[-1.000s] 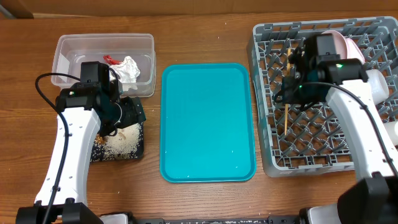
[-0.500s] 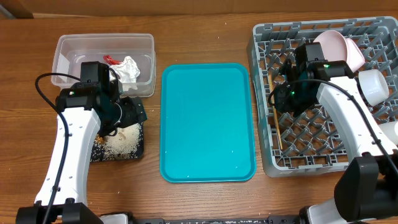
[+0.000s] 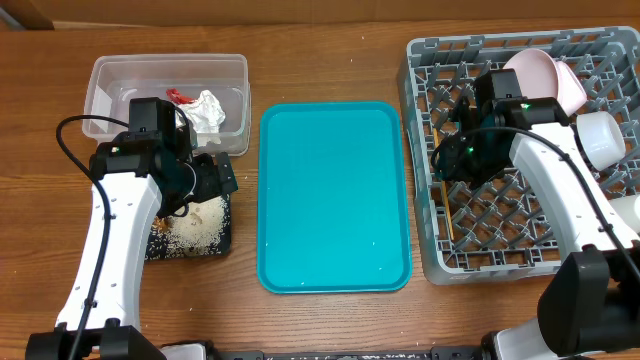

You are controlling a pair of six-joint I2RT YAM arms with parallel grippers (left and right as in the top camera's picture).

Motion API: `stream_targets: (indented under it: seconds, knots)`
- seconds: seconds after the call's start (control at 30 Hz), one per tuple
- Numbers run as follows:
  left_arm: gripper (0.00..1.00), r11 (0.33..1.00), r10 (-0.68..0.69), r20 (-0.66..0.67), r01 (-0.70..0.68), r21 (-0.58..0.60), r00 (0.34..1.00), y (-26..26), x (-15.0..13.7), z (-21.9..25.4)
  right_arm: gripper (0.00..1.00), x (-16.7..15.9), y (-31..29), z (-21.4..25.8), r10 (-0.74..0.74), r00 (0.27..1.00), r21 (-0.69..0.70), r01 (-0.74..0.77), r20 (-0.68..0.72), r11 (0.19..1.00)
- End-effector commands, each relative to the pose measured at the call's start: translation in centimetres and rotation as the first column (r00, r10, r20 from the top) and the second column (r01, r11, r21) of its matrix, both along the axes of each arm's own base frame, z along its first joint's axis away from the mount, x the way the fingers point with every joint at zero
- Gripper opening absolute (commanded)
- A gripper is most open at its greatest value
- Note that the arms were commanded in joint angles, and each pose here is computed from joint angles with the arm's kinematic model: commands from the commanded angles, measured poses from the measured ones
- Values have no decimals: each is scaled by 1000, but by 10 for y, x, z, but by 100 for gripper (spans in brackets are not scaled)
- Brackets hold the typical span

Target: Sort waste into correct bins and load items into the dishwasher

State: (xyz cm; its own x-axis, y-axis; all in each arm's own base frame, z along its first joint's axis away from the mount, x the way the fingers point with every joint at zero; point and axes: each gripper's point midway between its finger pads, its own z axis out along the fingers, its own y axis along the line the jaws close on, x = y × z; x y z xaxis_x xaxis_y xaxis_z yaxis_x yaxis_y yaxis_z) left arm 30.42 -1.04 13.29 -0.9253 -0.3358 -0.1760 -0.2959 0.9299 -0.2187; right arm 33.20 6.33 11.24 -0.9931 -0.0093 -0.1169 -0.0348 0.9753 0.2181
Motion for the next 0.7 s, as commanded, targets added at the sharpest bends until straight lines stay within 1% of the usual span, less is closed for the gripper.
stream_targets:
  seconds: [0.0, 0.03, 0.07, 0.27, 0.37, 0.53, 0.67]
  knots:
    - [100, 1000, -11, 9, 11, 1, 1000, -2, 3, 2, 56, 3, 2, 22, -44, 998, 88, 40, 49, 995]
    - [100, 1000, -12, 9, 12, 0, 1000, -2, 3, 2, 77, 3, 1, 28, -51, 997, 99, 45, 66, 994]
    - [100, 1000, -11, 9, 11, 1, 1000, -2, 3, 2, 100, 2, -2, 35, -60, 995, 101, 51, 85, 994]
    - [100, 1000, -12, 9, 12, 0, 1000, -2, 3, 2, 100, -7, -10, 81, -85, 968, 110, 60, 237, 992]
    - [100, 1000, -12, 9, 12, 1, 1000, -2, 3, 2, 100, -18, -16, 98, -90, 945, 84, 67, 313, 994]
    - [100, 1000, -12, 9, 12, 0, 1000, -2, 3, 2, 100, -46, -19, 114, -96, 887, 83, 65, 452, 994]
    - [100, 1000, -12, 9, 12, 0, 1000, -2, 3, 2, 100, -76, -19, 115, -173, 861, 133, 123, 478, 983]
